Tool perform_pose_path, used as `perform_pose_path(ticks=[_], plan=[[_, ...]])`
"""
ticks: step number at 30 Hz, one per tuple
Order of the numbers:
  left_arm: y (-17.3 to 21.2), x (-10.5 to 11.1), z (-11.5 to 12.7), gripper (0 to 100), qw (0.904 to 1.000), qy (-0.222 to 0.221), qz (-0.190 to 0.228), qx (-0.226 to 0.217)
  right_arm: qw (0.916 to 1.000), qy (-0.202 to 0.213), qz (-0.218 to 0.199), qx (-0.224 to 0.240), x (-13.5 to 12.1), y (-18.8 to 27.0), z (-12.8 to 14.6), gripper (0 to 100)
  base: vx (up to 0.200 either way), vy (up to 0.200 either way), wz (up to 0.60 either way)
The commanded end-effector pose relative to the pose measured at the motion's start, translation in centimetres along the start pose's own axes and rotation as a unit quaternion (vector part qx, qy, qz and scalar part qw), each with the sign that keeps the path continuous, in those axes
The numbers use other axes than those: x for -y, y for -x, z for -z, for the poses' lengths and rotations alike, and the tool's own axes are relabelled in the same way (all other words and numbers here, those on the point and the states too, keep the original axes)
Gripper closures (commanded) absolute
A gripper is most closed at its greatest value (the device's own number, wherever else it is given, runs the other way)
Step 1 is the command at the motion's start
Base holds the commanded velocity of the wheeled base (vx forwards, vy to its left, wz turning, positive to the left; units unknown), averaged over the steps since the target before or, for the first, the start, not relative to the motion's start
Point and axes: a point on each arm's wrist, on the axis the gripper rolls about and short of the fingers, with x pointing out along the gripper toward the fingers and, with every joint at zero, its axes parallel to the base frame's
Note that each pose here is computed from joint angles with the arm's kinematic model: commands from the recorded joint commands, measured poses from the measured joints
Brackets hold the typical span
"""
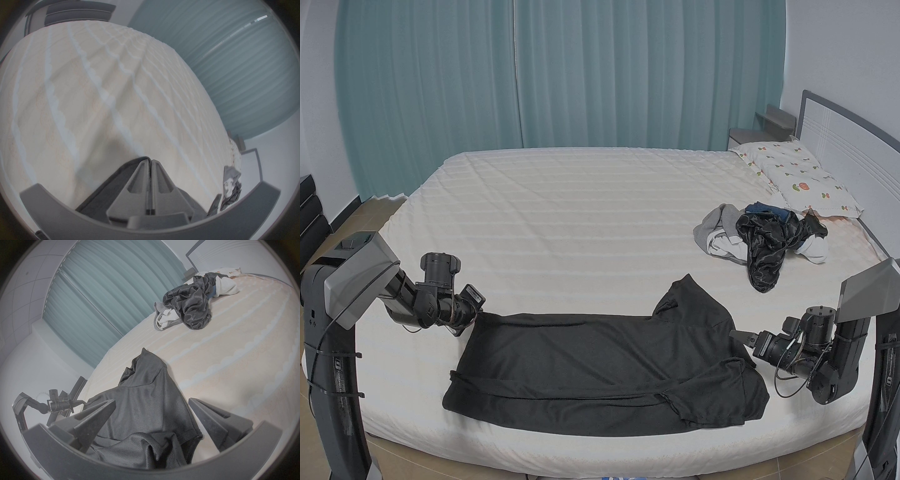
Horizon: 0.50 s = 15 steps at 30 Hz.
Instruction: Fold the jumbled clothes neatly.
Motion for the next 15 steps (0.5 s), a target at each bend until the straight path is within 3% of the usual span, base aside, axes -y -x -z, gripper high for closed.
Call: perform_pose_path(ticks=[1,6,15], plan=[[-0.6,0.2,-2.3,100,0.9985,0.043,0.015,0.029,1.0,-0.001,0.002,-0.004,0.2,-0.3,0.3,0,0.0,0.0,0.0],[-2.4,-0.6,-2.5,100,0.9984,0.048,0.006,0.029,1.0,-0.001,0.001,-0.003,0.3,-0.4,0.3,0,0.0,0.0,0.0],[-2.6,-0.3,-2.4,100,0.9991,0.029,0.009,0.031,1.0,0.0,-0.001,-0.001,0.3,-0.6,0.4,0,0.0,0.0,0.0]])
